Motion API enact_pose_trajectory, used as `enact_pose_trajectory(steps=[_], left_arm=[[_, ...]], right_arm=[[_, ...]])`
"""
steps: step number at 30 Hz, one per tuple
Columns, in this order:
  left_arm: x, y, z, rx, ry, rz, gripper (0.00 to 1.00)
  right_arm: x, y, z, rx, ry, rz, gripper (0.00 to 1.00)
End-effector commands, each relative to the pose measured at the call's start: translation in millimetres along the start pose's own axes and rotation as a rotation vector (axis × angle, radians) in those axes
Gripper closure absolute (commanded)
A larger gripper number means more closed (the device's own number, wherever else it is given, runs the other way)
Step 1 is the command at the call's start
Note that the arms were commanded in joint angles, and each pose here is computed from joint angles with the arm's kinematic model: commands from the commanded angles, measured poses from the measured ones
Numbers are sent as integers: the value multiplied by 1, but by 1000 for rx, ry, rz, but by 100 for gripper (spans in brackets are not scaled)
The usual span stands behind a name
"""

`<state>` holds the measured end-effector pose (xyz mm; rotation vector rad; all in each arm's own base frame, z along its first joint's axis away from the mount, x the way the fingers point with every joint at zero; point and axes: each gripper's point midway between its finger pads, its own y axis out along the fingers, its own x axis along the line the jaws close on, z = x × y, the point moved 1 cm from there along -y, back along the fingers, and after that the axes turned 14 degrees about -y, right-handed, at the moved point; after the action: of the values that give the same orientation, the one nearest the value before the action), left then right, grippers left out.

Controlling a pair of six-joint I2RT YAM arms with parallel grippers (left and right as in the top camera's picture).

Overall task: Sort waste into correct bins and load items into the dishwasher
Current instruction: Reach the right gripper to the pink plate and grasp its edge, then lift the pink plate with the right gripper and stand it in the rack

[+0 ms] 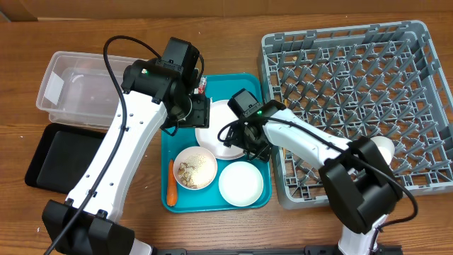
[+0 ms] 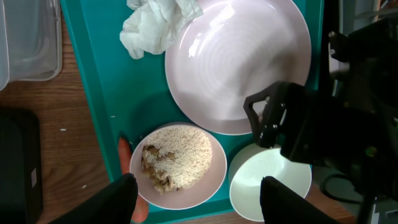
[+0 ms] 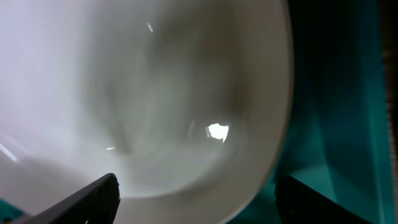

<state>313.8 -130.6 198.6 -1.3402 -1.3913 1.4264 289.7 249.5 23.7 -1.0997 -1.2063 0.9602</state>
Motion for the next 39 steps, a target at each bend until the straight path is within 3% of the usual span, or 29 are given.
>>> enact_pose_trajectory(steps=[1, 4, 6, 8, 15, 21, 29, 33, 39], left_arm=[[-4, -9, -3, -22, 23, 19, 35], [-4, -9, -2, -21, 23, 19, 35], [-3, -9, -2, -20, 23, 18, 35], [-3, -9, -2, -20, 23, 18, 35], [-3, -9, -2, -20, 23, 18, 35], [-4, -9, -4, -27, 23, 23, 34], [-4, -9, -3, -22, 23, 19, 34], [-4, -9, -3, -23, 23, 20, 34], [-4, -9, -3, -23, 23, 20, 34]], right_arm=[[2, 6, -4, 3, 60, -17, 30], [4, 5, -6, -6, 42, -23, 68], [7, 2, -10, -16, -1, -33, 86], [11, -6, -14, -33, -56, -43, 96], [5, -67, -33, -193, -104, 49, 96], [11, -107, -37, -266, -165, 17, 96], [-17, -176, -49, -476, -119, 75, 96], [-62, -217, -53, -535, -12, 102, 96], [-203, -276, -70, -668, 269, 446, 96]])
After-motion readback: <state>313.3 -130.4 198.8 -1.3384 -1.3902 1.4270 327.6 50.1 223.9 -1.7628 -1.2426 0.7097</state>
